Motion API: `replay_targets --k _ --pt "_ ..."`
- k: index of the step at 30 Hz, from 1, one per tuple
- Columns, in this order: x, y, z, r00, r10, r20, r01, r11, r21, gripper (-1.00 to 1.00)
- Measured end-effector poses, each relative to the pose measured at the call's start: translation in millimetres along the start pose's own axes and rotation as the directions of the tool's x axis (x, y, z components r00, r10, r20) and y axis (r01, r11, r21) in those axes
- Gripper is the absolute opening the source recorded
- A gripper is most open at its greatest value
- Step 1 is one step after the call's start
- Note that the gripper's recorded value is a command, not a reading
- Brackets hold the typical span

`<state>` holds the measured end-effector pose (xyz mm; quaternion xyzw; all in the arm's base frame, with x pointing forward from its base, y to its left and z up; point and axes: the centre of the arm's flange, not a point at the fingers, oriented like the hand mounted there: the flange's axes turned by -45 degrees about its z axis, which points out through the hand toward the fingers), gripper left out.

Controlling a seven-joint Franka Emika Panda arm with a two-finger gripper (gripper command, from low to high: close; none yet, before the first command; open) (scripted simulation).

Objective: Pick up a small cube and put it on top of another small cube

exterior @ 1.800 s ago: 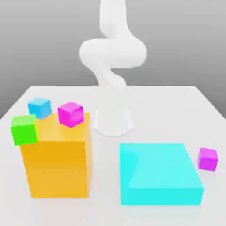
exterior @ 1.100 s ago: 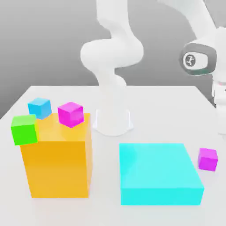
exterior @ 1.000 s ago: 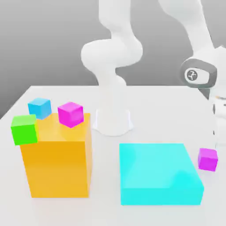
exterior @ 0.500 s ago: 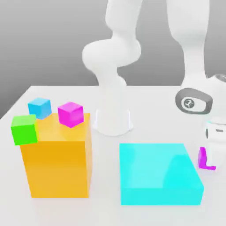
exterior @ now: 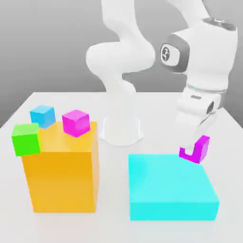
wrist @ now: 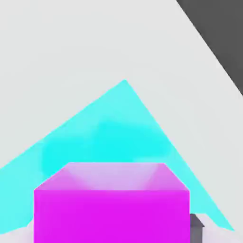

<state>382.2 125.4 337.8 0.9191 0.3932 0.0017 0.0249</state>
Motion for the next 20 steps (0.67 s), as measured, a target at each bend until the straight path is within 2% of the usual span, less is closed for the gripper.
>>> replay_targets --k 6,11,16,17,20 --pt "-99 83 -59 0.963 0.269 0.008 -0.269 0.963 0.014 -1.0" --pt "-200 117 -100 0.88 0.475 0.01 -0.475 0.879 0.042 -1.0" --pt "-231 119 -60 0.846 0.533 0.01 -0.533 0.844 0.053 -1.0" --pt "-232 118 -51 0.845 0.534 0.01 -0.534 0.844 0.053 1.0" --pt "-232 118 -51 0.845 0.534 0.01 -0.534 0.844 0.053 1.0"
